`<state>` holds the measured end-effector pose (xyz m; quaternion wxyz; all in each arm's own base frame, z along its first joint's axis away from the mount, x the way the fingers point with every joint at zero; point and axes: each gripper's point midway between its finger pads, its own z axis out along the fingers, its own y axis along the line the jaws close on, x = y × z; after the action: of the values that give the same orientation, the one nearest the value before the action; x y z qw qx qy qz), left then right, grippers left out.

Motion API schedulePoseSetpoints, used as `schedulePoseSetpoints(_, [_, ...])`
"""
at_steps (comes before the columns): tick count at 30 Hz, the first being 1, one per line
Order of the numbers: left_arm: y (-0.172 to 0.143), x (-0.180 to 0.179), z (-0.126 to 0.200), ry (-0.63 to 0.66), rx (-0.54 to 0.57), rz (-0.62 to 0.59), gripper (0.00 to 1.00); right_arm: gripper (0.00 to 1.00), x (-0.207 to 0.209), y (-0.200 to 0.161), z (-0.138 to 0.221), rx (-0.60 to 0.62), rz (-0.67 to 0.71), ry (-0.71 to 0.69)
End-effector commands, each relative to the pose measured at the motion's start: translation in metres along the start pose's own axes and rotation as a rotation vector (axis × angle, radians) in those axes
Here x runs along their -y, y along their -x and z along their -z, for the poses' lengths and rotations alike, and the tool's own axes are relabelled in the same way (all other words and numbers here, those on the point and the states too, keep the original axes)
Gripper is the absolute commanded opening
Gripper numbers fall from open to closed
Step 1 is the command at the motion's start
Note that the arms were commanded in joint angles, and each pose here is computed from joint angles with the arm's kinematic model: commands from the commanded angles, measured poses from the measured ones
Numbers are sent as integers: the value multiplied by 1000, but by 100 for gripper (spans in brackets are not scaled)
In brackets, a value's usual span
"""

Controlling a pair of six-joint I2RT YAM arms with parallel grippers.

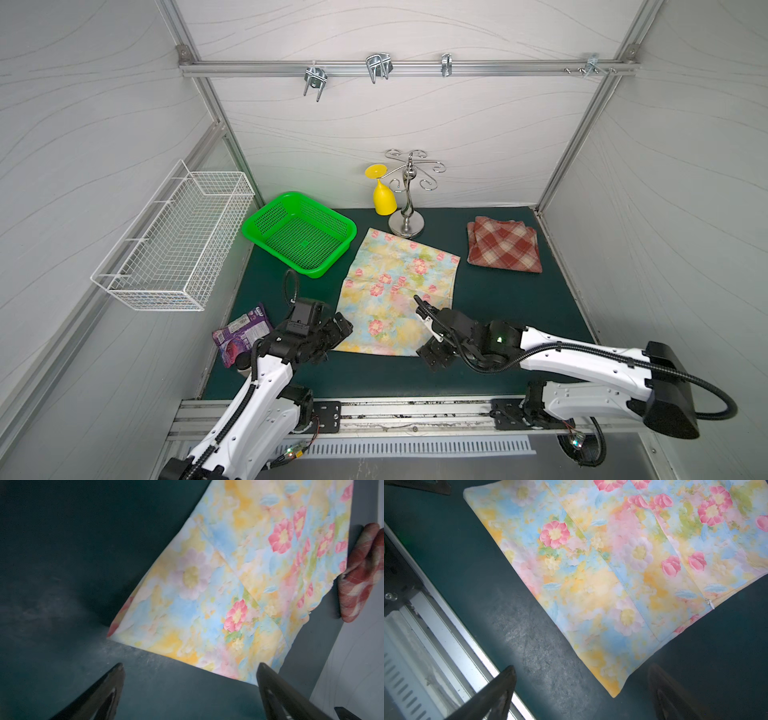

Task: Fold and stack skirts
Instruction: Rotate the skirt at the center of the table.

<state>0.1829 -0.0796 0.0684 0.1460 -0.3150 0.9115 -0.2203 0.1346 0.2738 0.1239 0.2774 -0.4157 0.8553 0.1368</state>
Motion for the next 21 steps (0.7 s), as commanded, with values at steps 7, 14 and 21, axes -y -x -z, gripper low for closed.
schedulePoseSetpoints(7, [4,-14,-13,47,17,115,95,99,7,-3,-2,-18,30,-50])
schedulePoseSetpoints(14, [8,-31,-27,59,40,180,90,99,8,-7,-7,-42,20,-62])
schedulePoseSetpoints(21, [18,-39,-28,65,98,205,79,99,10,-10,-5,-39,14,-65])
